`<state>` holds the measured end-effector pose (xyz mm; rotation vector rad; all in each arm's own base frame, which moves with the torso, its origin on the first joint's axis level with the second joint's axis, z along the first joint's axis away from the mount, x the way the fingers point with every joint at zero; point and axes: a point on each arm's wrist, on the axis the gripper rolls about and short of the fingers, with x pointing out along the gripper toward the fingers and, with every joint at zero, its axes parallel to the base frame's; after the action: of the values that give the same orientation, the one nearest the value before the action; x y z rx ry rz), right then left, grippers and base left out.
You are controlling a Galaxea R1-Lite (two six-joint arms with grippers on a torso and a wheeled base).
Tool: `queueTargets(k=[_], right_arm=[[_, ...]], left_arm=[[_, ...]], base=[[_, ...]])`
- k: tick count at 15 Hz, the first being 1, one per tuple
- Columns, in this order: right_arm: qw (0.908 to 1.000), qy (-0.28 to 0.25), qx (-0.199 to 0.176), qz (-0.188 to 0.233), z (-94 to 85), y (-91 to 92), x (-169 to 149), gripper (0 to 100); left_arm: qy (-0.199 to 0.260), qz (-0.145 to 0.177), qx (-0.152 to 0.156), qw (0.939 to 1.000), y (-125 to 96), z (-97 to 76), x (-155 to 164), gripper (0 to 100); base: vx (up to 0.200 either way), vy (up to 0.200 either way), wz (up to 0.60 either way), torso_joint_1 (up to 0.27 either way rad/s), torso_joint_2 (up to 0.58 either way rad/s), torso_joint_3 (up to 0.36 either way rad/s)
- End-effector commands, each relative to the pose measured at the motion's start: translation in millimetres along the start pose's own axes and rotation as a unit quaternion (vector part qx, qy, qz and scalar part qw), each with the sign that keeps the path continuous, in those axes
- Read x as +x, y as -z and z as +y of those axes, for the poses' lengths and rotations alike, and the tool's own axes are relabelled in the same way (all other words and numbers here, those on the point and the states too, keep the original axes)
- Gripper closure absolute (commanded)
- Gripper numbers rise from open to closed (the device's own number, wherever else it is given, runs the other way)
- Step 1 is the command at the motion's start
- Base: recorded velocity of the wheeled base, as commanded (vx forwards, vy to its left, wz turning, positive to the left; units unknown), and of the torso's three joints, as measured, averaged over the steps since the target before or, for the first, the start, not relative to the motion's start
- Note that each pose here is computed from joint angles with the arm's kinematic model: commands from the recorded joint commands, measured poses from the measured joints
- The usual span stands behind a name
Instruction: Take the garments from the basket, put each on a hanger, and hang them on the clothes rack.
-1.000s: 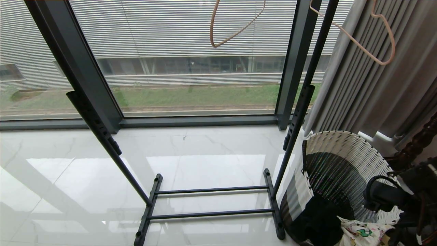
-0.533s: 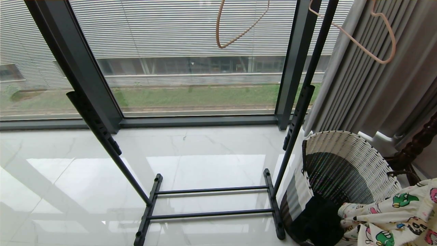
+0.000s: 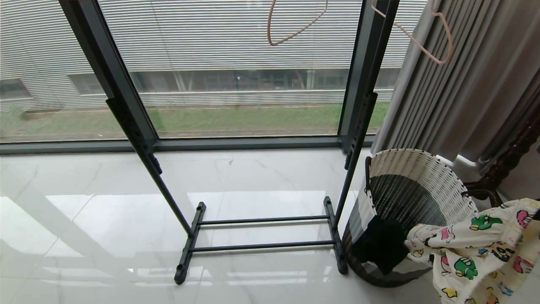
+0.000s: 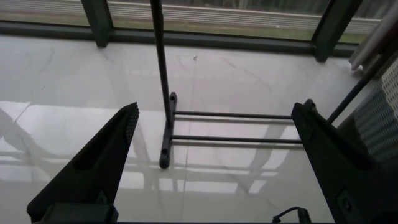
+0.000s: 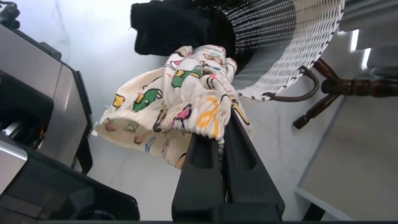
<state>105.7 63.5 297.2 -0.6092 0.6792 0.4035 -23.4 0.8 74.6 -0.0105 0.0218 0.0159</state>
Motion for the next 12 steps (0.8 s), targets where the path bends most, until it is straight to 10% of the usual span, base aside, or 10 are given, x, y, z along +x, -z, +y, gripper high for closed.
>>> queueTargets(k=[1,10,12], right_arm=[[0.9999,-0.010,-0.011,0.009,2.8,-10.5,10.2,100],[0.9941,-0.075,-0.039,-0.069,41.8,-80.4,38.9,100],[0.9923,-0.084,-0.043,-0.080,49.4,-86.2,40.5,100]], left_arm=[[0.000,0.000,-0.001,1.0000,0.0,0.0,0.0,0],[-0.001,0.000,-0.001,1.0000,0.0,0.1,0.0,0],[0.033,-0.049,-0.008,0.9982,-30.8,-1.3,-7.8,0]], base=[[-0.200,0.000,0.00,0.002,0.00,0.002],[-0.022,0.000,0.00,0.000,0.00,0.000],[0.000,0.000,0.00,0.000,0.00,0.000]])
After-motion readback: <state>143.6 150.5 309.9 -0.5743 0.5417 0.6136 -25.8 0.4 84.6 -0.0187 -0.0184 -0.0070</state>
